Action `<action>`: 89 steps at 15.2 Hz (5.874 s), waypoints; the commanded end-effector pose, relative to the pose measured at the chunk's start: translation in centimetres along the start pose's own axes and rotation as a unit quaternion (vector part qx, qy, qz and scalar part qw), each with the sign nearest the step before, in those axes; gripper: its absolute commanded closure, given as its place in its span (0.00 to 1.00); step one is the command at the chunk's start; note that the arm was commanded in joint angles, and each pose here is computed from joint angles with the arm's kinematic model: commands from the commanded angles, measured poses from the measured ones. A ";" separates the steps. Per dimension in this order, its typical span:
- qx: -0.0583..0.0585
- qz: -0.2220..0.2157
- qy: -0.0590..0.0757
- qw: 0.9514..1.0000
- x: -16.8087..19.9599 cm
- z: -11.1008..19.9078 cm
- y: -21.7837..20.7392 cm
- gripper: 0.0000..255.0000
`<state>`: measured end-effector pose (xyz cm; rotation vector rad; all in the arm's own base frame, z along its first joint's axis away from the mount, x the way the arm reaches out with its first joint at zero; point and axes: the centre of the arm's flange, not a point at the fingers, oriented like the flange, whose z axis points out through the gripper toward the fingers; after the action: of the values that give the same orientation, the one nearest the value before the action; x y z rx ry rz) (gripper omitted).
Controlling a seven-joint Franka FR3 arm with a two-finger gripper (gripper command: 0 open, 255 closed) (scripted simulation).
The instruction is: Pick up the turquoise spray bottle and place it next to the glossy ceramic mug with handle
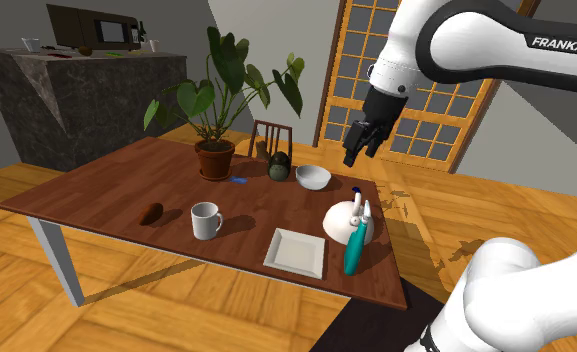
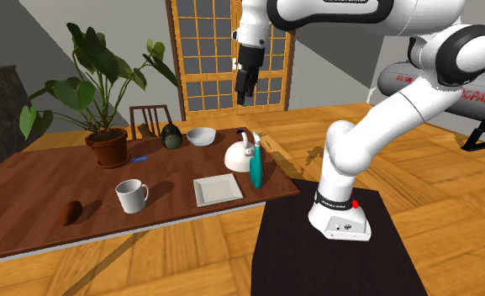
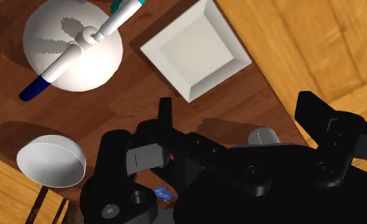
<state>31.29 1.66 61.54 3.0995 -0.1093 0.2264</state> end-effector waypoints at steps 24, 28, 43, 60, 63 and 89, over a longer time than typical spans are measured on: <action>-0.066 0.308 -0.052 0.948 -4.7 20.3 7.0 0.00; -0.066 0.308 -0.052 0.948 -4.7 20.3 7.0 0.00; -0.066 0.308 -0.052 0.948 -4.5 19.2 7.0 1.00; -0.066 0.308 -0.052 0.948 -3.2 10.4 7.3 1.00; -0.066 0.308 -0.052 0.948 -3.0 8.8 7.3 1.00; -0.066 0.308 -0.052 0.948 -1.0 -4.8 7.7 1.00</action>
<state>29.02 -5.77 65.73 2.8404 -1.0500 0.0589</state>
